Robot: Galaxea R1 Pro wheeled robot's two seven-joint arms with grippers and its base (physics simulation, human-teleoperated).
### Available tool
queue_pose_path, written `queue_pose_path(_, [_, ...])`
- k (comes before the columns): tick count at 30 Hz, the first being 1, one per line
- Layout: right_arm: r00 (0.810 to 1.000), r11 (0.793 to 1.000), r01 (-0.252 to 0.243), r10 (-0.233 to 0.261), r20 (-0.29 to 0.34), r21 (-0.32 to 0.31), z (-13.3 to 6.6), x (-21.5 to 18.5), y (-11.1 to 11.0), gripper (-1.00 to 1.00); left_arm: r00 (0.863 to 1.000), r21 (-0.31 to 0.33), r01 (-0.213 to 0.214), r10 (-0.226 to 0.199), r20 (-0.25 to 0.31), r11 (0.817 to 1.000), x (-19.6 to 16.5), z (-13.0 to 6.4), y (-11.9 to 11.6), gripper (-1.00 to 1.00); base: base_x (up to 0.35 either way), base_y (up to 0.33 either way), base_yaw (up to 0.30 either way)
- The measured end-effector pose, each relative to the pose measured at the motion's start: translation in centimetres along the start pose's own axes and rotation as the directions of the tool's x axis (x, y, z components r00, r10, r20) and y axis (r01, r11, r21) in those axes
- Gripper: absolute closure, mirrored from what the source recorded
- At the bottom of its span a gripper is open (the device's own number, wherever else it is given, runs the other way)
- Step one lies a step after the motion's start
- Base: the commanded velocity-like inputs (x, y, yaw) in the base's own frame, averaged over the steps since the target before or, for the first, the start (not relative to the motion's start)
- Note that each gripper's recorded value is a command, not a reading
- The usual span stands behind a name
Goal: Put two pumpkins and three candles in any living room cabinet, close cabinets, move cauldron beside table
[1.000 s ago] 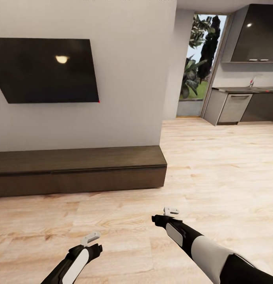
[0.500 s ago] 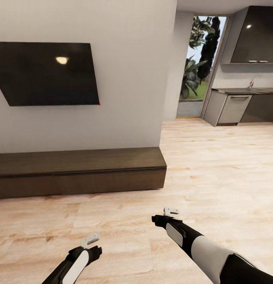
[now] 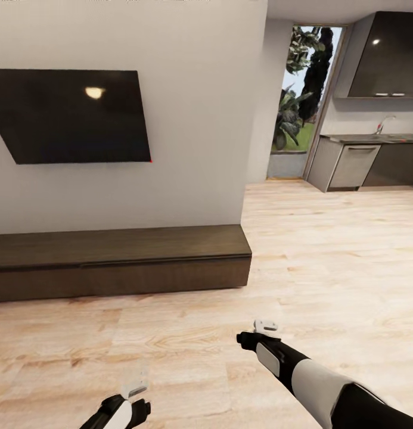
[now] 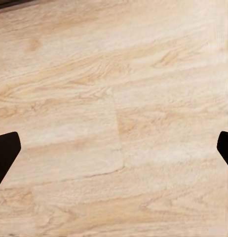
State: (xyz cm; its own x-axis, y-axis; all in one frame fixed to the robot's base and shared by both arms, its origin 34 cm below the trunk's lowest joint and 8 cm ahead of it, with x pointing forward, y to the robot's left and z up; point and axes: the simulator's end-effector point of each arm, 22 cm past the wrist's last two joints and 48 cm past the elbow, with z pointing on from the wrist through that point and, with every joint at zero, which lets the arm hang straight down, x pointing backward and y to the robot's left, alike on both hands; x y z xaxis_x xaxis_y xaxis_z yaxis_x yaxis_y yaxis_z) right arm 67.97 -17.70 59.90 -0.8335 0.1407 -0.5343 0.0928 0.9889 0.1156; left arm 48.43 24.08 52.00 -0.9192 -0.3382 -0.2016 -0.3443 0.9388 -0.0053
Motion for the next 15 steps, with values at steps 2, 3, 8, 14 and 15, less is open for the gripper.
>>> queue_pose_path(2, [1.0,1.0,-0.005,0.005,-0.012,0.005,-0.2,0.7,-0.2,-1.0,0.999,0.02,-0.009,0.01,-0.043,1.0,2.2,0.6,0.6,-1.0,0.0,0.0,0.0])
queue_pose_path(3, [1.0,1.0,-0.006,0.006,-0.023,0.008,-0.3,1.5,-0.4,-1.0,0.998,0.025,-0.009,0.011,-0.059,1.0,3.1,0.8,0.9,-1.0,0.0,0.0,0.0])
queue_pose_path(8, [0.998,1.0,-0.009,0.01,-0.069,0.021,-1.0,4.8,-1.2,-1.0,0.996,0.02,0.009,-0.008,-0.085,1.0,5.5,1.1,2.5,-1.0,0.0,0.0,0.0])
queue_pose_path(14, [0.995,0.998,-0.009,0.016,-0.1,0.069,-1.7,7.0,-3.4,-1.0,0.996,-0.028,0.02,-0.022,-0.084,0.999,7.1,0.9,4.8,-1.0,0.0,0.0,0.0])
queue_pose_path(15, [0.995,0.997,-0.011,0.018,-0.097,0.08,-1.9,7.4,-4.0,-1.0,0.996,-0.034,0.021,-0.024,-0.086,0.999,7.3,0.8,5.1,-1.0,0.0,0.0,0.0])
